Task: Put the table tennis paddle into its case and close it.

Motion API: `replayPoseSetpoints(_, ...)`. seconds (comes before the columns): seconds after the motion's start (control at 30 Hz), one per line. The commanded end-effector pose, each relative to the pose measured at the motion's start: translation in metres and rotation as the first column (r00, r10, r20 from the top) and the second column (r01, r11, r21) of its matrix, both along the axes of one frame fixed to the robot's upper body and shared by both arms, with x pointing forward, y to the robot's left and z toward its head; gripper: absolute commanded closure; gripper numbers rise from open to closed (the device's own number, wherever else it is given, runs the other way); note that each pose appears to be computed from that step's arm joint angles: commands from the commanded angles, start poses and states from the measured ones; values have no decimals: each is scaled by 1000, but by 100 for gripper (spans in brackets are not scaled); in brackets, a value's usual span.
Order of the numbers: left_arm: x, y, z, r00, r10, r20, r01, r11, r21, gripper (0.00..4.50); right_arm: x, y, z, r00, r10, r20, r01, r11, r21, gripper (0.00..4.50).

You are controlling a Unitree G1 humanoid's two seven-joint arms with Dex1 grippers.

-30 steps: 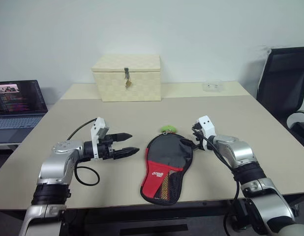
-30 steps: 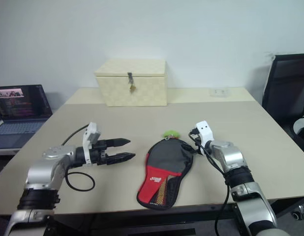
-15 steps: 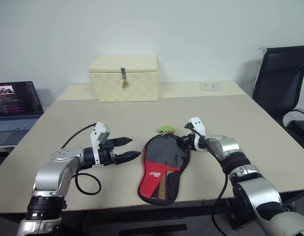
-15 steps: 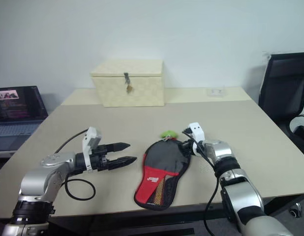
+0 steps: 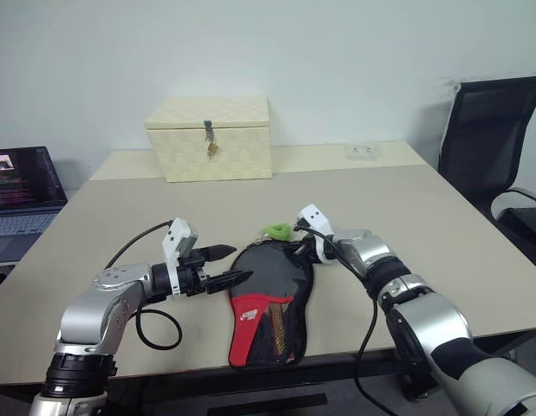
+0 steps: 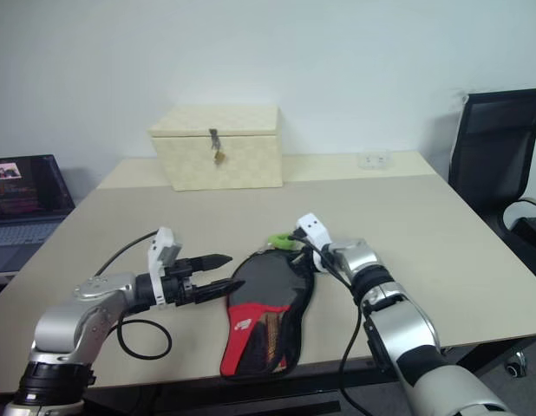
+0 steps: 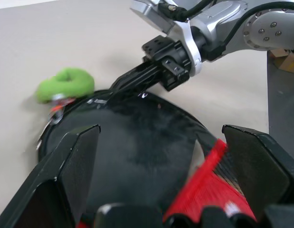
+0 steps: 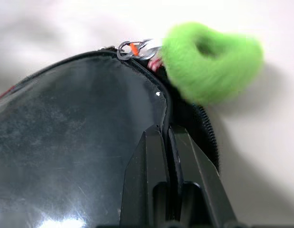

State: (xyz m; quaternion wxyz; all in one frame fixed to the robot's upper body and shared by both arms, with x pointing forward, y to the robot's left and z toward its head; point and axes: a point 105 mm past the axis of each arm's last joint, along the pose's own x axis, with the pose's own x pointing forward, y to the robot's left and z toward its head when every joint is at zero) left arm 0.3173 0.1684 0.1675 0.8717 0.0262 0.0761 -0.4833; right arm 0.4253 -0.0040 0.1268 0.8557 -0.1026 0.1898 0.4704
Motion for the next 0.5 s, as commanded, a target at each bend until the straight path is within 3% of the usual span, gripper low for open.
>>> replayPoseSetpoints(0.03, -3, -4, 11, 999, -20, 41, 20, 1000, 9, 0, -3, 19, 15, 996, 65, 54, -65, 998, 3, 447)
replayPoseSetpoints(0.43, 2, -7, 9, 999, -21, 44, 20, 1000, 17, 0, 9, -14, 2, 997, -27, 76, 34, 996, -82, 447)
replayPoseSetpoints(0.5, 3, -7, 9, 999, -23, 45, 22, 1000, 18, 0, 12, -24, 3, 995, -50, 91, 59, 994, -94, 381)
